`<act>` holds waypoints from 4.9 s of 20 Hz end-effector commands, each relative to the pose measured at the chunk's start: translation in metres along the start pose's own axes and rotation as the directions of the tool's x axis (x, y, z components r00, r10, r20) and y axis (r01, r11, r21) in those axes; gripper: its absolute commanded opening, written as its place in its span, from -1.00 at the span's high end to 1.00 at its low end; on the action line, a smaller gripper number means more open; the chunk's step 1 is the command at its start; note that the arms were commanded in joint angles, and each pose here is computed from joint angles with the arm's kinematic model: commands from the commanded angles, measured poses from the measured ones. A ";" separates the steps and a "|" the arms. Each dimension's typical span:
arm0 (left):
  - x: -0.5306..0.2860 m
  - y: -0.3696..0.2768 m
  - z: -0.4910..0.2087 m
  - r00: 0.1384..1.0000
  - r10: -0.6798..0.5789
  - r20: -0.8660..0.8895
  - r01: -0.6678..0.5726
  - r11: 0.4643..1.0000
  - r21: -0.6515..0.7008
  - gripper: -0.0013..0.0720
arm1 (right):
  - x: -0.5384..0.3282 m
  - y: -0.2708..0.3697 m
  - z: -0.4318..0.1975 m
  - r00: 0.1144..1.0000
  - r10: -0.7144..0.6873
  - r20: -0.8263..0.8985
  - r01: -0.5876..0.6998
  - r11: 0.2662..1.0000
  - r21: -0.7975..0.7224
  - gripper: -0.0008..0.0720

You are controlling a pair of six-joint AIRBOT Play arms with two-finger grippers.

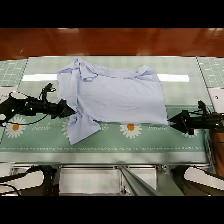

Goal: Fold the shirts.

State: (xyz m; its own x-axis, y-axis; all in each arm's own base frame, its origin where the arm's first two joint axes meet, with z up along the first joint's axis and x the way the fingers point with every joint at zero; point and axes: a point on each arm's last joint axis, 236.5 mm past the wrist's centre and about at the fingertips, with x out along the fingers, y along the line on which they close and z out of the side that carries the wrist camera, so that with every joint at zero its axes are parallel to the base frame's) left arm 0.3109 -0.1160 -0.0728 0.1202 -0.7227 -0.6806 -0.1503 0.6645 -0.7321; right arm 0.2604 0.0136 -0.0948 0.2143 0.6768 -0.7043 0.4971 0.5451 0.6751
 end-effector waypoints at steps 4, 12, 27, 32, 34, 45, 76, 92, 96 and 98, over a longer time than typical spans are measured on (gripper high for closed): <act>0.000 0.001 0.002 1.000 0.003 0.006 -0.003 1.000 -0.007 0.91 | 0.031 0.025 0.013 0.999 -0.049 -0.022 0.047 0.996 -0.076 -0.17; 0.000 0.001 0.002 1.000 0.003 0.006 -0.003 1.000 -0.007 0.91 | 0.050 0.056 0.023 0.997 -0.069 -0.046 0.059 0.980 -0.188 0.90; -0.327 -0.324 0.100 0.581 -0.475 0.661 -0.019 0.804 0.595 0.91 | -0.276 0.380 0.051 0.757 0.317 0.572 0.273 0.641 -0.717 0.90; -0.440 -0.402 0.013 0.360 -0.552 0.753 -0.258 0.716 0.648 0.91 | -0.351 0.432 -0.040 0.610 0.480 0.631 0.401 0.500 -0.768 0.90; -0.459 -0.411 -0.030 0.297 -0.545 0.784 -0.362 0.696 0.621 0.91 | -0.370 0.431 -0.076 0.559 0.496 0.665 0.475 0.466 -0.747 0.90; -0.489 -0.353 -0.192 -0.056 -0.186 0.981 -0.738 0.669 0.085 0.91 | -0.423 0.327 -0.188 0.288 0.301 0.909 0.714 0.565 -0.413 0.90; -0.068 -0.028 0.274 0.818 0.231 0.527 -0.261 0.965 -0.018 0.91 | -0.002 0.210 0.258 0.933 0.083 0.351 0.102 0.872 -0.479 0.90; -0.047 0.033 0.111 0.936 0.350 0.041 -0.351 0.936 0.023 0.91 | -0.005 0.131 0.194 0.988 -0.142 0.068 0.157 0.877 -0.453 0.90; -0.063 0.037 0.108 0.938 0.343 0.038 -0.343 0.939 -0.005 0.91 | -0.005 0.130 0.192 0.988 -0.144 0.058 0.155 0.878 -0.454 0.90; -0.067 0.032 0.103 0.940 0.339 0.028 -0.340 0.940 0.014 0.91 | -0.005 0.130 0.192 0.988 -0.145 0.059 0.156 0.878 -0.453 0.90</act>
State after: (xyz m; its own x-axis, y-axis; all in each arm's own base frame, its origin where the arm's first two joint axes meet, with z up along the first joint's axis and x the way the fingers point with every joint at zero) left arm 0.4081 -0.0295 -0.0587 0.1110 -0.4406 -0.8908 -0.1743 0.8738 -0.4539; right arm 0.4872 -0.0138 -0.0441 0.1962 0.5629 -0.8029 0.0876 0.8055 0.5861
